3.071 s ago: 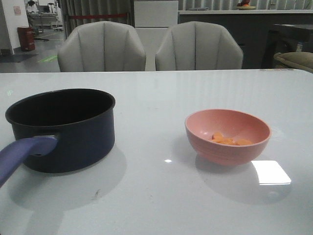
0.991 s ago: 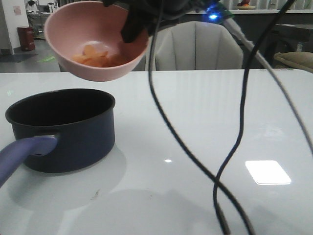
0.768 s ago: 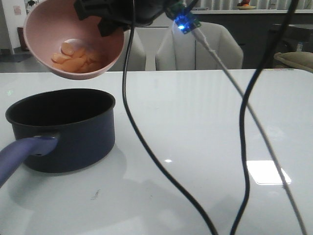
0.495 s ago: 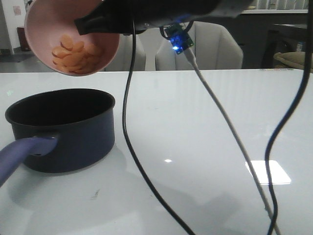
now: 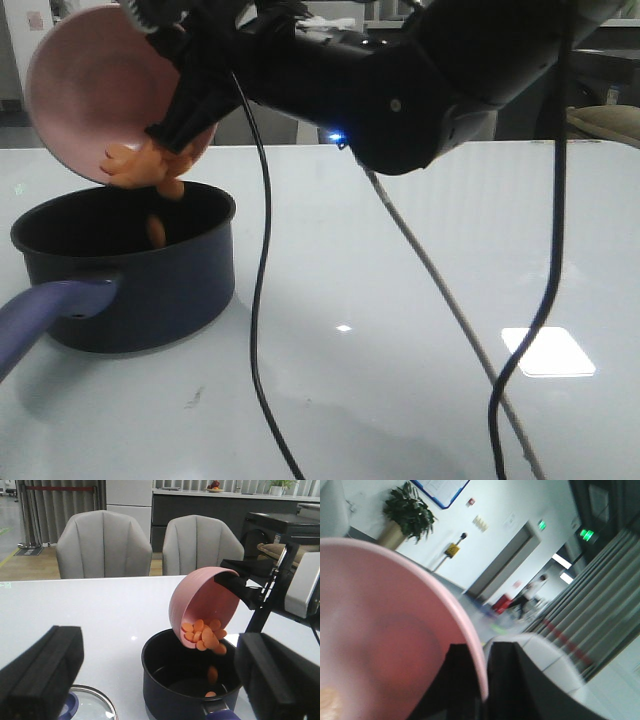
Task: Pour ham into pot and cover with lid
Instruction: 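Tilt the pink bowl to pour carrot slices into the saucepan, then carry the empty pink bowl back and set it on the table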
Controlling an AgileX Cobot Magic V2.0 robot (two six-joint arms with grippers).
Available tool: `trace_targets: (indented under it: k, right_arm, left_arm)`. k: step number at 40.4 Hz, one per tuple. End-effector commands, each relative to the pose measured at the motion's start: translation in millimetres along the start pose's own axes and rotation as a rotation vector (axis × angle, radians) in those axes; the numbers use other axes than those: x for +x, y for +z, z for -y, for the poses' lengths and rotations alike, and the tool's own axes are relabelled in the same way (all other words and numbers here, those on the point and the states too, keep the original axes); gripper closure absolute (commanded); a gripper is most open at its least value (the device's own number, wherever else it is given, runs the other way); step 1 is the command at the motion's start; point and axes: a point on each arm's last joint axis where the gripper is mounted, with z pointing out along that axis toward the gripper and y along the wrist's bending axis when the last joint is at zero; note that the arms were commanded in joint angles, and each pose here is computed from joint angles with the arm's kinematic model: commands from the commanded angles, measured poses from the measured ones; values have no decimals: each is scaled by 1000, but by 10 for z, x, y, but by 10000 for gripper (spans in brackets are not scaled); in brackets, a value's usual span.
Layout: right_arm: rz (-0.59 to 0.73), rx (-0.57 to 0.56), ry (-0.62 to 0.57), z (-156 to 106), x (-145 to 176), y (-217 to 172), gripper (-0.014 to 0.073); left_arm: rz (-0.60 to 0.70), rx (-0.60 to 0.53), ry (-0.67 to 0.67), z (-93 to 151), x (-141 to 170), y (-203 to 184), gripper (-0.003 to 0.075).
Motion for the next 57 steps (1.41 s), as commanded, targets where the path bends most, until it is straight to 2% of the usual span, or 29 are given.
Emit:
trace_targets:
  k: [1,7,12,14,21,24,30,37,40,49,57]
  right_arm:
    - [145,118,-167,153,-306,39,461]
    - [165,124,-381,-62,-299,41,461]
    - [168,146,-399,-131,-250,35,461]
    - [140,156,-340,-126,-209,36,461]
    - [86,238,83,4,-159,72,461]
    - [88,255,212,72,-194,75,461]
    - [49,198,439,174,-305,89,461]
    - [-117,104,703,300,-443,66,461]
    - [-203,58,755,354,-512,29,461]
    - [-470,-97,777,626,-756,-221,461]
    - [-660,-103,787,1090,-749,-539,461]
  left_arm:
    - [96,17,-1,17,-151,-22,62]
    - [96,17,-1,17,-151,-22,62]
    - [96,17,-1,17,-151,-22,62]
    - [96,17,-1,17,-151,-22,62]
    - [96,17,-1,17,-151,-22,62]
    - [96,17,-1,17,-151,-22,62]
    - [96,17,-1,17,-151,-22,62]
    - [96,17,-1,17,-151,-22,62]
    - [96,17,-1,17,-151,-22,62]
    - [96,17,-1,17,-151,-22,62]
    - [96,17,-1,17,-151,-22,62]
